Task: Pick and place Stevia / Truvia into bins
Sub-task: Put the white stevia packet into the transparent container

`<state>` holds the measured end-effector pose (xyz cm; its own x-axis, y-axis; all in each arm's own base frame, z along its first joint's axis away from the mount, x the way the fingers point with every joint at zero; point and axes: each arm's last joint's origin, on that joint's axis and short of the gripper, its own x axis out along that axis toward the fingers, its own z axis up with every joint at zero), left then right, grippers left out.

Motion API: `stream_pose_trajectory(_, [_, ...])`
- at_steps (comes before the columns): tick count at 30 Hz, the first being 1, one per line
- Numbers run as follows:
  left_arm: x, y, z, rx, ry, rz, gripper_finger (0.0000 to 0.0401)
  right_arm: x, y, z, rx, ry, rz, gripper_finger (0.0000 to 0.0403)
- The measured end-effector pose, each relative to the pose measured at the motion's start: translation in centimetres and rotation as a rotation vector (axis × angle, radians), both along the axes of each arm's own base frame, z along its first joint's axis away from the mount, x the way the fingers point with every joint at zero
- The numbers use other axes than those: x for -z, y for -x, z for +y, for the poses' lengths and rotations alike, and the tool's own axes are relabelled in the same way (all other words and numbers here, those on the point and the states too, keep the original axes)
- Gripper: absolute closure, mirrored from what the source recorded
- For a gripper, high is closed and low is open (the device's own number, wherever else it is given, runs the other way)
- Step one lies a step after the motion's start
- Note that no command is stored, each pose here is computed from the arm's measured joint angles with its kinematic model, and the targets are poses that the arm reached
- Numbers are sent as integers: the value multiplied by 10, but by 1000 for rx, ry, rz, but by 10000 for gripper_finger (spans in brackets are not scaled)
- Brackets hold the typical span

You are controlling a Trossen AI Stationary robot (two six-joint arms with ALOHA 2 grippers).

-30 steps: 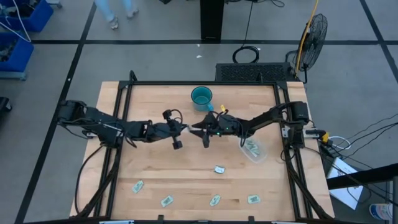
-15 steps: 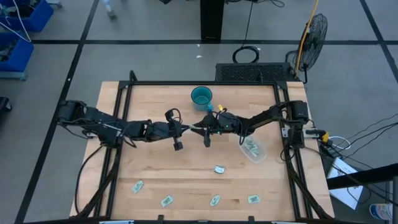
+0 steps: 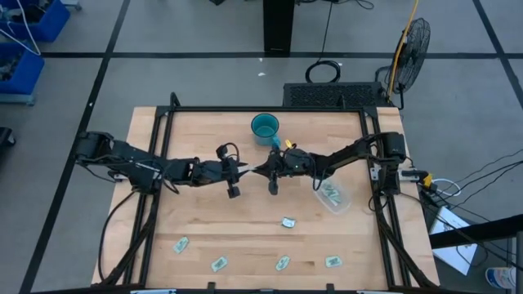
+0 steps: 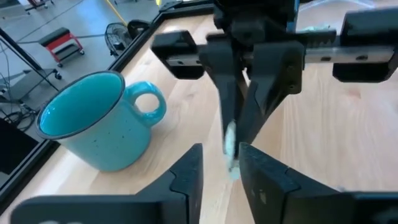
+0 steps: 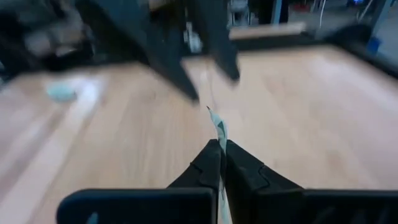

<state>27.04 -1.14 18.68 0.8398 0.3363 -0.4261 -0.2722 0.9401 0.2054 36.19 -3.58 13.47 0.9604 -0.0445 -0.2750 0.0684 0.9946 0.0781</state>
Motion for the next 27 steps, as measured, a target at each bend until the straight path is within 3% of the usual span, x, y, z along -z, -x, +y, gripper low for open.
stream_pose_trajectory(4, [3, 2, -2, 5, 0, 31, 282, -1, 9, 3, 20, 3, 159, 401])
stream_pose_trajectory(9, [6, 4, -4, 14, -8, 77, 281, -43, 38, 19, 85, 46, 306, 402])
stream_pose_trajectory(16, [6, 4, -3, 4, -7, 77, 281, -90, 103, 46, 115, -138, 513, 402])
stream_pose_trajectory(22, [6, 4, -3, -4, 9, 71, 281, -80, 157, 54, 465, -317, 793, 402])
stream_pose_trajectory(27, [6, 4, -3, -2, 10, 61, 281, -58, 172, 61, 445, -364, 856, 402])
